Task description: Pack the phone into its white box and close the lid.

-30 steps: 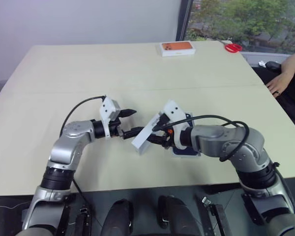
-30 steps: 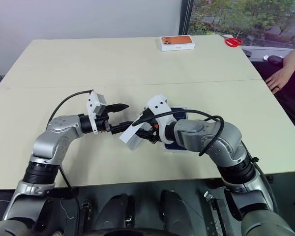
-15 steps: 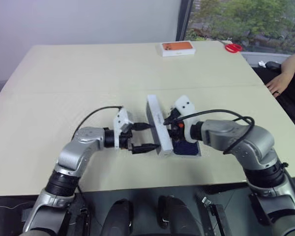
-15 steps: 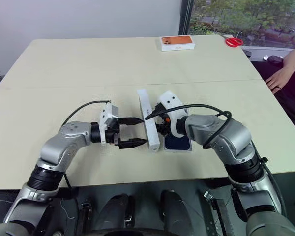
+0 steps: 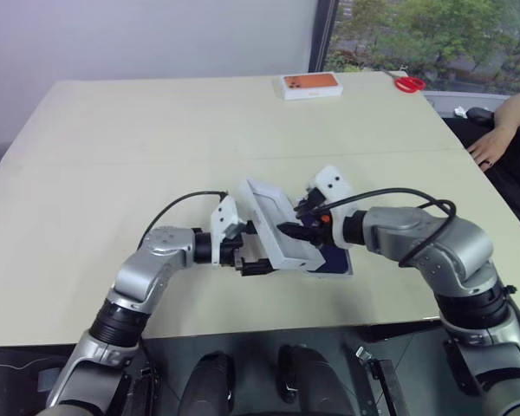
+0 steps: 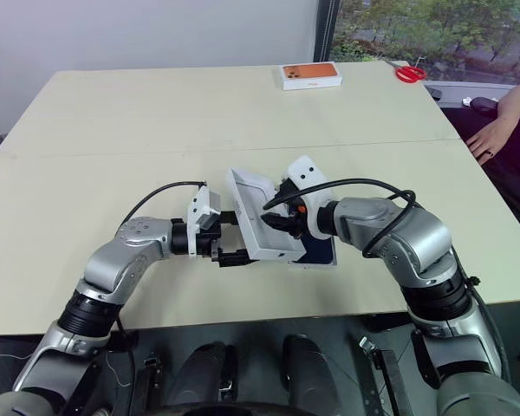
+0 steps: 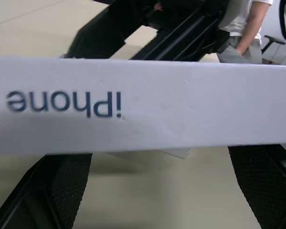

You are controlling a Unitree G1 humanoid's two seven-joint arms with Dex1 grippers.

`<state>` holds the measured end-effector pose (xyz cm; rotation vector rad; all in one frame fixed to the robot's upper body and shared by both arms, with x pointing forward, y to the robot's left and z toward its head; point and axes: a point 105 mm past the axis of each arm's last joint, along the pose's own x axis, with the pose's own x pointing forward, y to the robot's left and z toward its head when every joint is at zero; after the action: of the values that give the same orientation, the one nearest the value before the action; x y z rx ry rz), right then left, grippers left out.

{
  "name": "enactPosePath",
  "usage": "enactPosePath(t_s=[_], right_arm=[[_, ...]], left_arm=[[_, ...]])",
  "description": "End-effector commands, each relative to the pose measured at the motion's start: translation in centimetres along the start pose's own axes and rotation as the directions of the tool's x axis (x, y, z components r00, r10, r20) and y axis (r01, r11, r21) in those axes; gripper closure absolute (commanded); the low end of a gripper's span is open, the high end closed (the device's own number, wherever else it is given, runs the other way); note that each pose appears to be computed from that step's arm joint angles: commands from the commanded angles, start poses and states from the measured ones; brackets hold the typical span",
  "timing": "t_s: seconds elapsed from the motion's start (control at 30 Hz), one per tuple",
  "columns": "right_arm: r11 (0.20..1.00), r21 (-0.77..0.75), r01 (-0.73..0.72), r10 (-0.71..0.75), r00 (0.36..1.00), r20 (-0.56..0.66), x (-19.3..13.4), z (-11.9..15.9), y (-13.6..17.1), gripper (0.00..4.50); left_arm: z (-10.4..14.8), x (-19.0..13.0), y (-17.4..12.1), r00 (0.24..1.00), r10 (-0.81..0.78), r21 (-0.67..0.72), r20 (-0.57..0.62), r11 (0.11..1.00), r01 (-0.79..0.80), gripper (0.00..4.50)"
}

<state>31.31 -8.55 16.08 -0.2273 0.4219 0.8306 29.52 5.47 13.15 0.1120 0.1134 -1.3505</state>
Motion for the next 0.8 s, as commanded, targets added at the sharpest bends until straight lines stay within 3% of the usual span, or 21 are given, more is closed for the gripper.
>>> enactPosePath(t_s=[0.03,0.43,0.8], right_arm=[[0.999,-0.043,0.001,0.001,0.999,0.038,-0.6,0.9,0.4,1.37],[0.997,-0.073,-0.023,0.026,0.999,0.045,-0.3,1.1,1.4,1.37],[0.998,-0.04,-0.054,0.057,0.995,0.077,0.7,1.9,2.8,1.37]], left_arm=[[1.6,-1.0,1.4,0.998,0.06,0.068,0.036,0.996,-0.062,0.0],[2.9,-2.2,3.8,0.984,0.156,0.108,0.082,0.981,-0.164,0.0],[3.2,-2.1,3.9,0.981,0.164,0.113,0.101,0.978,-0.175,0.0]])
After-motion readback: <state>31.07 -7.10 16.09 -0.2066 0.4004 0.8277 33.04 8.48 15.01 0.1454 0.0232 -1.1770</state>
